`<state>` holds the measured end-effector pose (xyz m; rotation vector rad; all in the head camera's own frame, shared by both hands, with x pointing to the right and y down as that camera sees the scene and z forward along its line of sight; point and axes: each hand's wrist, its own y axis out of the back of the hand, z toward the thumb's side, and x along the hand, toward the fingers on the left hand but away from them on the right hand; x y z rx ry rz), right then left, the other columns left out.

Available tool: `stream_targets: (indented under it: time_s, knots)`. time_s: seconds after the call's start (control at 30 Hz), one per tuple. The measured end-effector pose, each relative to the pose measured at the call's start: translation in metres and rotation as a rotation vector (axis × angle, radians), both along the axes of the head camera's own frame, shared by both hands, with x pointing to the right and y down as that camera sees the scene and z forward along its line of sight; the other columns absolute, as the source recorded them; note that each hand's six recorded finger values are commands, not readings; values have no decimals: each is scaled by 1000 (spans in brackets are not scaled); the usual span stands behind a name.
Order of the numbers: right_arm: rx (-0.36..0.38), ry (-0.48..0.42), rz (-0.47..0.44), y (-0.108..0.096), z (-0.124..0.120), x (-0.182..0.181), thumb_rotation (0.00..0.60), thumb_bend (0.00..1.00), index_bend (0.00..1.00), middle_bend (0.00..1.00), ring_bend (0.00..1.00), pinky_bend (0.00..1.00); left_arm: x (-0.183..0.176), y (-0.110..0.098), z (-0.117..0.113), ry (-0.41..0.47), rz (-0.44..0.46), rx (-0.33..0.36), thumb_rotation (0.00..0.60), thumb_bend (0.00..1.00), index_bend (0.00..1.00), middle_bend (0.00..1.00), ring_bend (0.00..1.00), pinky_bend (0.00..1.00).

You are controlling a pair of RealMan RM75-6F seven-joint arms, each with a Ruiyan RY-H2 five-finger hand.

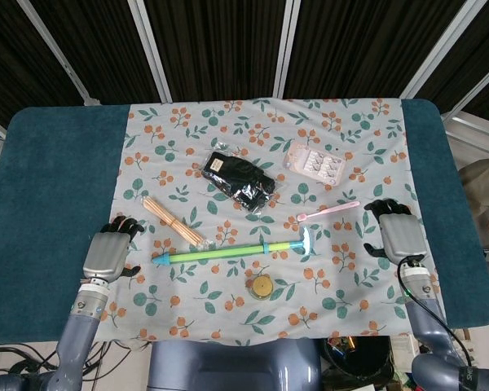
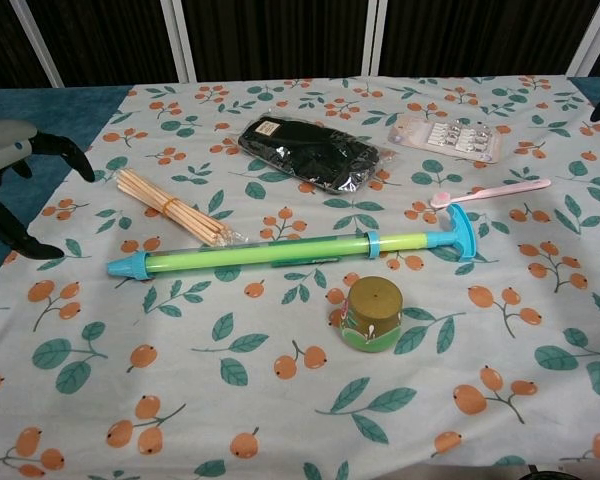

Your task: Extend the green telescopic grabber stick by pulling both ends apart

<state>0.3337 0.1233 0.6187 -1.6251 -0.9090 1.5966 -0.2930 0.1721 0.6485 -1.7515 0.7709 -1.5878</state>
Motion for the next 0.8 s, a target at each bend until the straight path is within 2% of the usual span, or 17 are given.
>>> stream_targets:
  time_s: [0.23,0.5,0.8]
  knots:
    - [-5,-16,12,-2,4,0,600,121,275,198,150,205,24,3,17,-21,24,-26,600,162,398,235,131,285]
    - [-9,-27,22,-3,5,3,600,125,276,199,151,205,50,9,34,-22,14,-58,600,175,413,243,131,289]
    - [-8,-28,31,-6,4,8,600,127,278,201,151,205,66,15,47,-29,16,-74,600,253,442,251,131,292]
